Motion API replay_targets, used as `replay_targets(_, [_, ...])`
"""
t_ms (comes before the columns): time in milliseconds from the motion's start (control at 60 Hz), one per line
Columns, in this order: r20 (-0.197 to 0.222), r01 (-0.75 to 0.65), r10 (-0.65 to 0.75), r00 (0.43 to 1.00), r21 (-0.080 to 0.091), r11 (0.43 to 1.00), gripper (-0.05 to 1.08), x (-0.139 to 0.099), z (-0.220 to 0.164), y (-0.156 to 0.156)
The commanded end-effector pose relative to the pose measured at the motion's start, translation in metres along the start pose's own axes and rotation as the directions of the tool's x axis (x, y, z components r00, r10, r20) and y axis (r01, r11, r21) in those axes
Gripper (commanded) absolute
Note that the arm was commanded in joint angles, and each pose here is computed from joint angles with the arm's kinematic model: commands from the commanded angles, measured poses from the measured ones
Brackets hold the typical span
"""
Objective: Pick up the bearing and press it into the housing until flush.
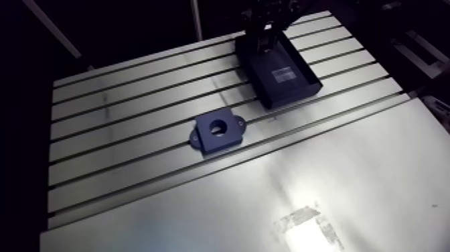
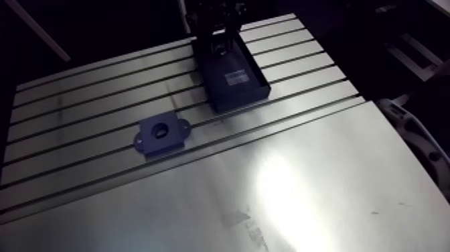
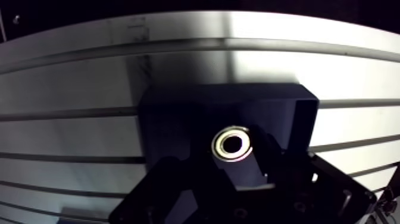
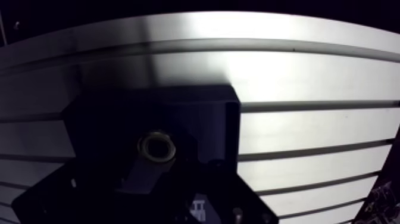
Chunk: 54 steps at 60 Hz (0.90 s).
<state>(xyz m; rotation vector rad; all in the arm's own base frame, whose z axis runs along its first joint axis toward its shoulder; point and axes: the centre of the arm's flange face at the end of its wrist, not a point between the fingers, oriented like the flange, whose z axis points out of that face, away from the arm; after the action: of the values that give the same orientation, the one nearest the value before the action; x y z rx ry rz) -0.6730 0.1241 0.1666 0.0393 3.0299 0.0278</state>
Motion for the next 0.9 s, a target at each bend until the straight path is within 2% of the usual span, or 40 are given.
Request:
replay_targets(17, [-0.002, 0.0, 0.0, 1.0, -0.001, 1.0, 0.51, 0.0005, -0.001, 0.0])
replay_targets(667, [-0.001, 0.0, 0.0, 1.0, -0.002, 1.0, 0.56, 0.0002, -0.0005, 0.0001])
replay_targets(900, [0.0, 0.0, 0.0, 1.0, -0.002, 1.0, 0.62, -0.0002, 0.0002, -0.0001])
